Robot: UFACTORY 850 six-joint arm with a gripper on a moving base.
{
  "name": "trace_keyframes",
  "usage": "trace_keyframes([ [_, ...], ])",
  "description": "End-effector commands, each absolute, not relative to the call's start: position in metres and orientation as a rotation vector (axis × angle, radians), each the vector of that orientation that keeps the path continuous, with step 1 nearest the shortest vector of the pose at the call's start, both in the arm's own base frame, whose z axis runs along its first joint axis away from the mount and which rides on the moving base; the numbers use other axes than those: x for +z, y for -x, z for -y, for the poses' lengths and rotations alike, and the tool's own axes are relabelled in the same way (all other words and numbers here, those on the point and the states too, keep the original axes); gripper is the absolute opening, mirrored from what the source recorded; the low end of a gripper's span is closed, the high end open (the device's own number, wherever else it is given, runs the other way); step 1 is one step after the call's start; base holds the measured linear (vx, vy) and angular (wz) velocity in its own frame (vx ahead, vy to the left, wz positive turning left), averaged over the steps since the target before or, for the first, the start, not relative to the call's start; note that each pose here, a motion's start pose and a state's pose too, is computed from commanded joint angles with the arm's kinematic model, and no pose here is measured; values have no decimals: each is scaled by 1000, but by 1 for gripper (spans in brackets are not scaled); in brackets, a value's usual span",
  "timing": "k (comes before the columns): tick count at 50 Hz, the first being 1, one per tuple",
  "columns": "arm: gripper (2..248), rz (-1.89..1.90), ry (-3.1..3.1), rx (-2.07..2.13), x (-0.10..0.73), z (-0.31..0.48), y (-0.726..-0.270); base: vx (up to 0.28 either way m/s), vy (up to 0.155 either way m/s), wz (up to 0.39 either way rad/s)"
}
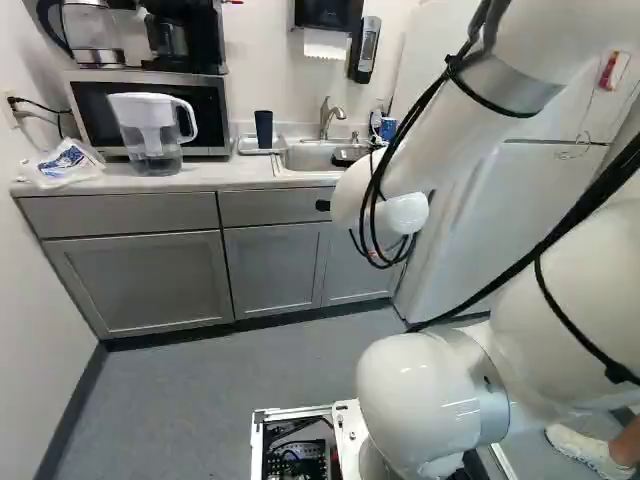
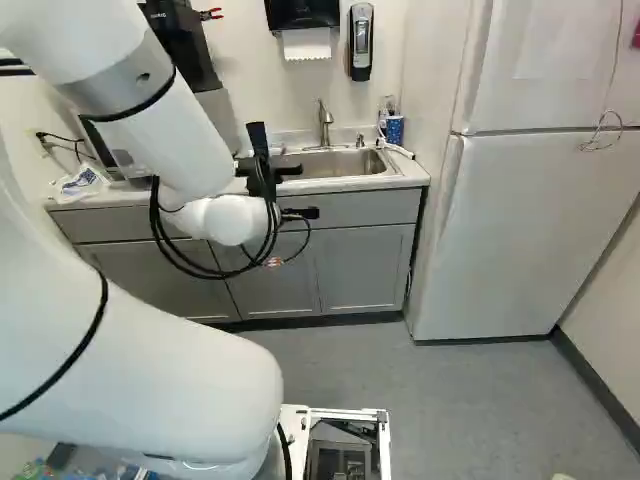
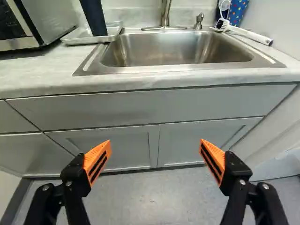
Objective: Rinse the cup and place it in the tray
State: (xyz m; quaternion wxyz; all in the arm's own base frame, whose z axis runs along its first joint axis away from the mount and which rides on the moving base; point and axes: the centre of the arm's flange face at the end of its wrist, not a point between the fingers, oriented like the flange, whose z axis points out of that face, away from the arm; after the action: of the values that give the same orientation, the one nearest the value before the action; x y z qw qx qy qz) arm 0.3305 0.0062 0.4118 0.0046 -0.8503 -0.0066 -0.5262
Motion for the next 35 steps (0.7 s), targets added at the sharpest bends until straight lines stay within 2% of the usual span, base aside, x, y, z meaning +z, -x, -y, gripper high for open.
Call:
trace_keyframes([
  [35,247,5,2588,-1777,377,-1,-288,0,0,0],
])
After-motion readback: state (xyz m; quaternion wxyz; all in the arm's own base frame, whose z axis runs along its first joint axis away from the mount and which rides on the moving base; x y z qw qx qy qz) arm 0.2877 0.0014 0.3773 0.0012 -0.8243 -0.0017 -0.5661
